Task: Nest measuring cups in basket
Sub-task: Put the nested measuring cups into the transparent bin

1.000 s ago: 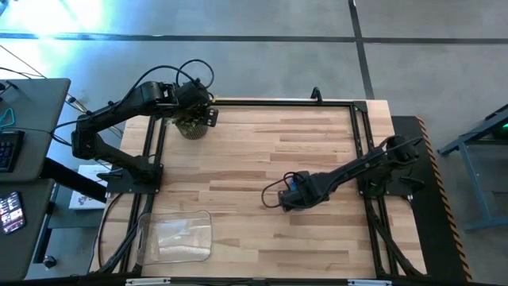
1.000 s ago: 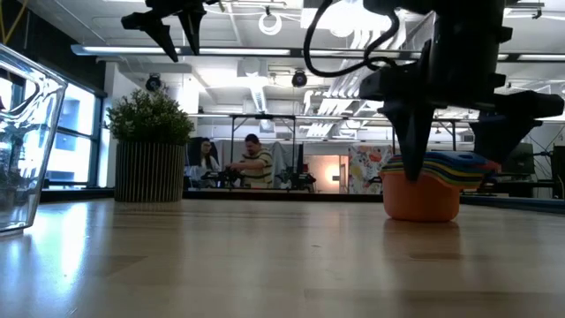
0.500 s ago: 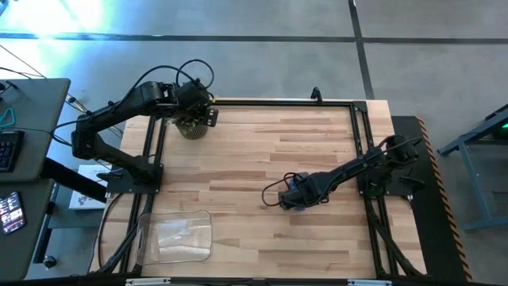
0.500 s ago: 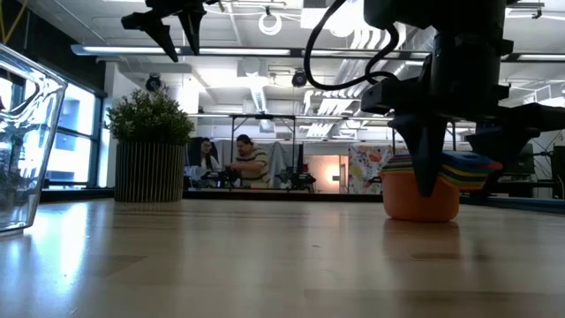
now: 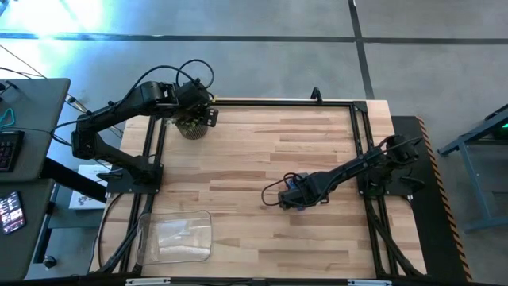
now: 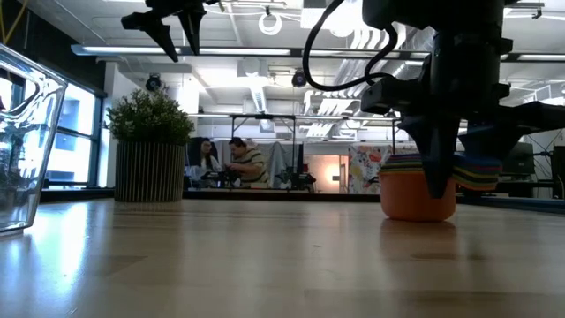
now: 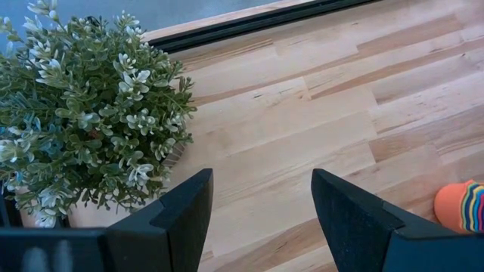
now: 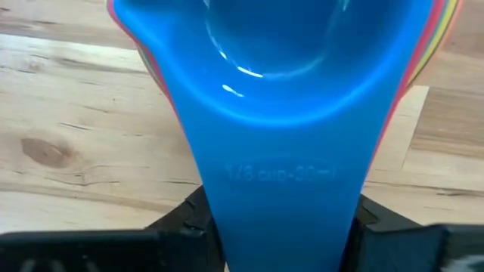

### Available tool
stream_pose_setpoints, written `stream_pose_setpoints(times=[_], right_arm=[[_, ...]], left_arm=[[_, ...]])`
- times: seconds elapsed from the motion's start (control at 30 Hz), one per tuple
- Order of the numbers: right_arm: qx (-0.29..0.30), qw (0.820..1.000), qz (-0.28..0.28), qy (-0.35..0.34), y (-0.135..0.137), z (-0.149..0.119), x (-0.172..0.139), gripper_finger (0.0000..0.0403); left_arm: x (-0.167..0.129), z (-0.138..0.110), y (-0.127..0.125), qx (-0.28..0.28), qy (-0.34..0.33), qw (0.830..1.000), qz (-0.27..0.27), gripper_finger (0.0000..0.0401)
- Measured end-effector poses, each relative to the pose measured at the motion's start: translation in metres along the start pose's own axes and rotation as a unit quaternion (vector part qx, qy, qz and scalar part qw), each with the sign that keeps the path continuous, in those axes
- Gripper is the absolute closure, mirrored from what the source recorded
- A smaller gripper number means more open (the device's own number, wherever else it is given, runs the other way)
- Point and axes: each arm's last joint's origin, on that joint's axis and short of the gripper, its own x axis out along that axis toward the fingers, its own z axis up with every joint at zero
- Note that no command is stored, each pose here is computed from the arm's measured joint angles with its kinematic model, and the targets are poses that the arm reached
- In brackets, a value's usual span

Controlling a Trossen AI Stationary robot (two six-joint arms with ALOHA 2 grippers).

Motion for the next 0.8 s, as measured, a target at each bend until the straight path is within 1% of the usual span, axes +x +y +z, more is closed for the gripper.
stream_pose_setpoints(times=[0.8], right_arm=[[-0.011, 0.999, 0.021, 0.021, 0.0045, -0.0019, -0.0001, 0.0275]], left_arm=[[0.0, 0.0, 0.0, 0.0, 0.0, 1.0, 0.0, 0.0185]])
